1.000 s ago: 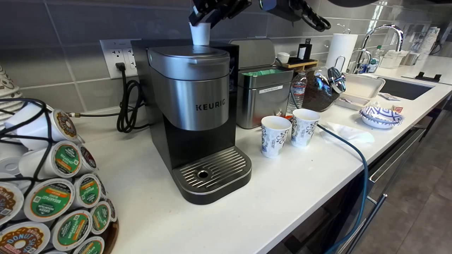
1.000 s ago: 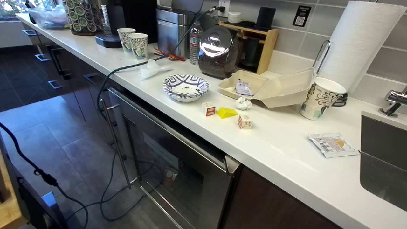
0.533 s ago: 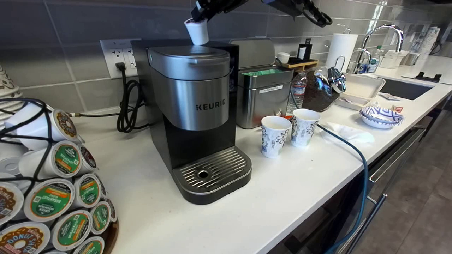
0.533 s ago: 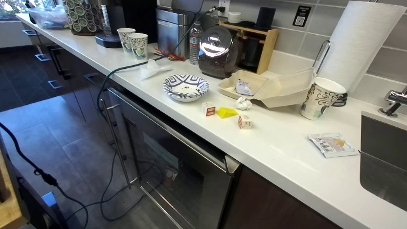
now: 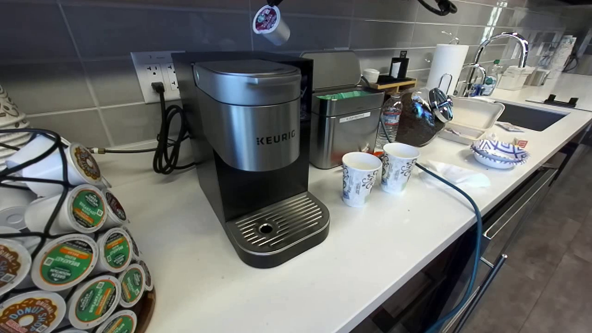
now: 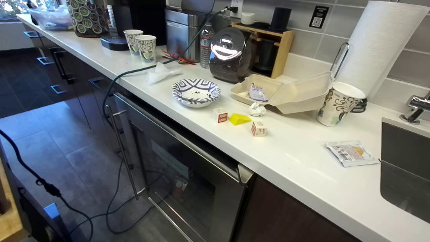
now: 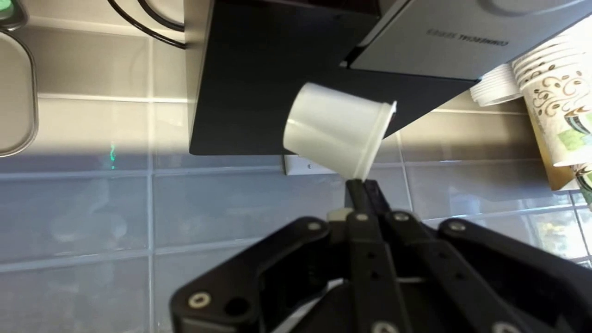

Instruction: Remove the coffee pod from the top of the coffeemaker.

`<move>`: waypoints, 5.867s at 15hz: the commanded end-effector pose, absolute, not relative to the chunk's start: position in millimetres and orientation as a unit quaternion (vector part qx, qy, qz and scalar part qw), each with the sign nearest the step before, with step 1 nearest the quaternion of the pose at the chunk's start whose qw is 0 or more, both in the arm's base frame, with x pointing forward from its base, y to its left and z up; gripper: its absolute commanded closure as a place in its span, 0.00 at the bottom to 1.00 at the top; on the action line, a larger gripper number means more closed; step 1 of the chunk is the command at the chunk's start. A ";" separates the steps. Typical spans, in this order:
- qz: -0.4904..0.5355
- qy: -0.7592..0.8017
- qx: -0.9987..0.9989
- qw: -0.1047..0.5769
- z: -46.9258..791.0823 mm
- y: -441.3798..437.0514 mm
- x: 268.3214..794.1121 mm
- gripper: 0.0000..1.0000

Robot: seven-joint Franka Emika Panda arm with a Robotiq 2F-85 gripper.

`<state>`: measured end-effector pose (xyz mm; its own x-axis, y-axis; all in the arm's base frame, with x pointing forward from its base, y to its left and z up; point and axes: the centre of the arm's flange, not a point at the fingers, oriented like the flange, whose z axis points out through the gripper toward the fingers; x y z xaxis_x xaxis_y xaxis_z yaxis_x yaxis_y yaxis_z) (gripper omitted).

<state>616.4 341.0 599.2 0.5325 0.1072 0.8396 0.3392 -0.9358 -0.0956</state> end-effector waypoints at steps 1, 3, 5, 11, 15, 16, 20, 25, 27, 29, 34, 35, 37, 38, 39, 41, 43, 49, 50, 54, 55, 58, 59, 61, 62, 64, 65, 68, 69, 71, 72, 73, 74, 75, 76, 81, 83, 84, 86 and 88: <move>-0.419 -0.095 -0.892 0.143 600.0 327.6 594.3 1.00; -0.379 -0.078 -0.903 0.187 609.4 307.5 573.7 1.00; -0.339 -0.065 -0.911 0.225 621.6 284.3 546.4 1.00; -0.281 0.083 -0.925 0.241 613.5 187.7 511.6 1.00; -0.291 0.187 -0.916 0.203 582.7 93.4 490.5 1.00; -0.286 0.215 -0.912 0.201 573.5 71.1 481.4 1.00; -0.287 0.176 -0.918 0.207 591.6 89.0 513.0 0.99; -0.276 0.220 -0.916 0.193 579.2 74.5 543.1 1.00; -0.259 0.273 -0.909 0.179 559.3 21.5 560.4 1.00; -0.237 0.324 -0.897 0.183 535.2 -35.1 572.1 1.00; -0.141 0.420 -0.885 0.143 470.7 -148.9 579.1 1.00; -0.105 0.420 -0.889 0.148 459.9 -163.8 575.7 1.00; -0.046 0.411 -0.895 0.168 445.7 -180.7 570.7 1.00; -0.016 0.409 -0.895 0.178 441.0 -185.7 569.3 1.00; 0.010 0.400 -0.896 0.194 435.7 -191.6 566.4 1.00; 0.061 0.402 -0.886 0.224 423.9 -195.9 565.9 1.00; 0.065 0.443 -0.864 0.229 431.6 -187.5 568.9 1.00; 0.020 0.435 -0.857 0.276 419.0 -186.7 568.6 1.00; 0.003 0.438 -0.849 0.297 409.3 -187.7 573.5 1.00; -0.082 0.426 -0.823 0.366 356.2 -191.3 592.3 1.00; -0.096 0.423 -0.818 0.378 343.3 -191.6 595.7 1.00; -0.149 0.402 -0.807 0.407 306.4 -187.2 605.0 1.00; -0.162 0.395 -0.802 0.417 295.6 -184.7 606.8 1.00; -0.183 0.382 -0.794 0.436 282.7 -180.1 608.0 1.00; -0.192 0.374 -0.793 0.441 278.9 -179.4 608.3 1.00; -0.215 0.363 -0.791 0.443 274.6 -181.7 608.5 1.00; -0.228 0.357 -0.789 0.444 273.7 -183.5 608.9 1.00; -0.272 0.337 -0.785 0.442 275.4 -189.2 608.5 1.00; -0.284 0.328 -0.788 0.437 274.9 -190.8 608.9 1.00; -0.299 0.315 -0.795 0.423 271.9 -193.6 609.2 1.00; -0.305 0.309 -0.800 0.415 269.6 -195.0 608.7 1.00; -0.310 0.303 -0.804 0.407 266.6 -196.5 608.3 1.00; -0.313 0.301 -0.807 0.401 262.8 -198.2 607.9 1.00; -0.316 0.299 -0.808 0.396 259.4 -199.3 607.6 1.00; -0.321 0.298 -0.810 0.390 256.5 -199.9 607.4 1.00; -0.328 0.294 -0.818 0.369 237.3 -195.6 602.4 1.00; -0.329 0.297 -0.819 0.364 230.2 -191.4 600.8 1.00; -0.331 0.298 -0.820 0.359 227.4 -189.2 599.5 0.85; -0.334 0.298 -0.822 0.351 225.0 -187.0 597.7 0.68; -0.344 0.297 -0.823 0.341 231.0 -188.1 594.3 0.53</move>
<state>602.4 -191.8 231.8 0.6167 -0.7165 0.3262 -0.2493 -0.5708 -0.7824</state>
